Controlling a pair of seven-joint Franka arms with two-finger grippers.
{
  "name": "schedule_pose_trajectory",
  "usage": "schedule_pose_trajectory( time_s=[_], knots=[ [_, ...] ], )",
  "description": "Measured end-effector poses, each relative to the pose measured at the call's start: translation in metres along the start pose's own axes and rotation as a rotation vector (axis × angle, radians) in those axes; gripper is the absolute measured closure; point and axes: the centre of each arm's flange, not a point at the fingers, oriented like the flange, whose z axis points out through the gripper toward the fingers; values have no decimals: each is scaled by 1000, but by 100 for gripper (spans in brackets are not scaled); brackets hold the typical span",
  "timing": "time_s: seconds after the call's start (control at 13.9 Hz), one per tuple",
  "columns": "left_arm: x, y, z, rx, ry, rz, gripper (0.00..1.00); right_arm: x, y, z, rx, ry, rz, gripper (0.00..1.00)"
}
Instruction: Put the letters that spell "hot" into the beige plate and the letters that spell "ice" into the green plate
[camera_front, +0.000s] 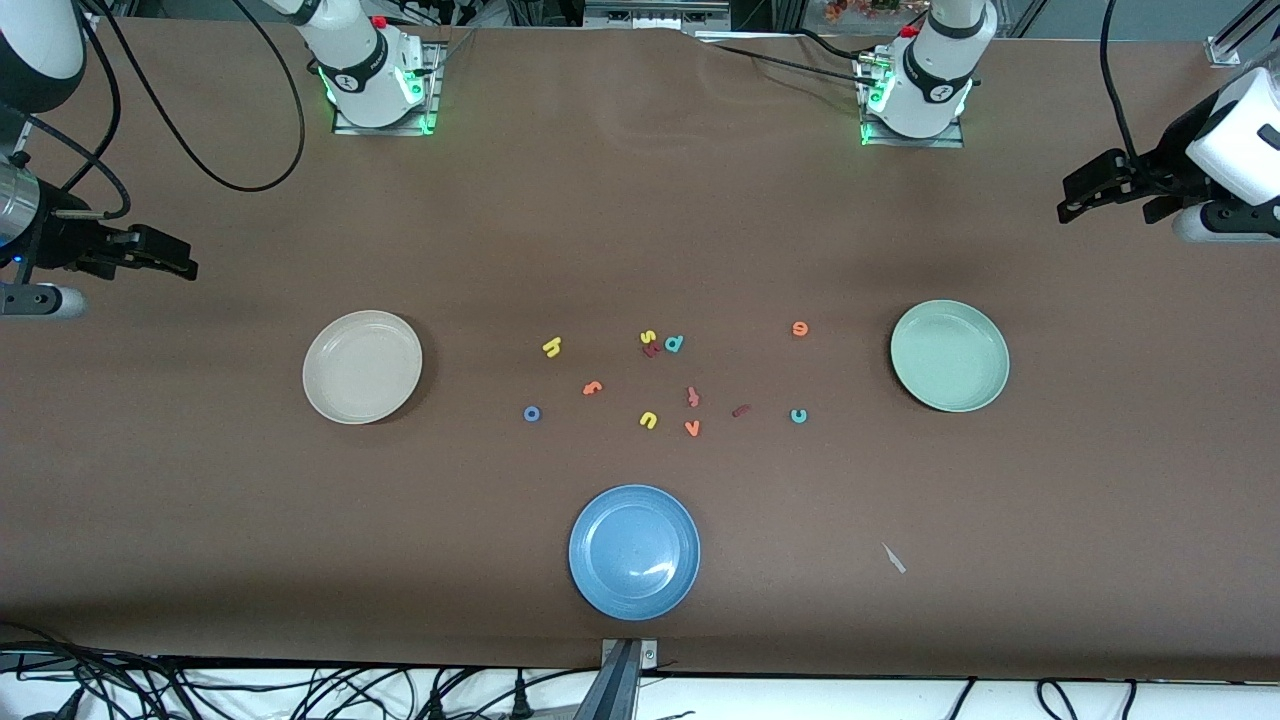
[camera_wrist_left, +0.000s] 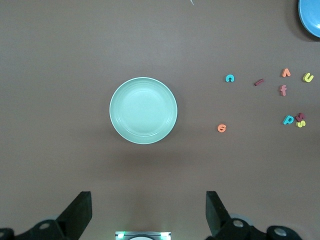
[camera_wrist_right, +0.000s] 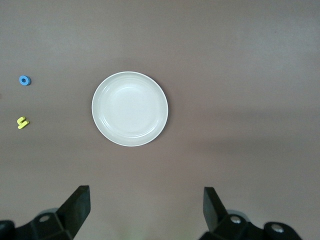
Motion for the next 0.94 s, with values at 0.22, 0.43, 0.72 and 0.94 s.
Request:
schedule_pose_trajectory(
  time_s=[0.22, 0.43, 0.72, 0.94],
  knots=[
    [1, 2, 1, 0, -2, 8, 0, 0, 0, 0, 0, -1, 0, 0],
    [1, 0, -2, -2, 6, 6, 0, 0, 0, 0, 0, -2, 0, 0],
    [1, 6, -7, -2, 18, 16, 0, 0, 0, 0, 0, -3, 0, 0],
    [3, 5, -5, -2, 14, 15, 0, 0, -1, 0, 0, -2, -1, 0]
  ],
)
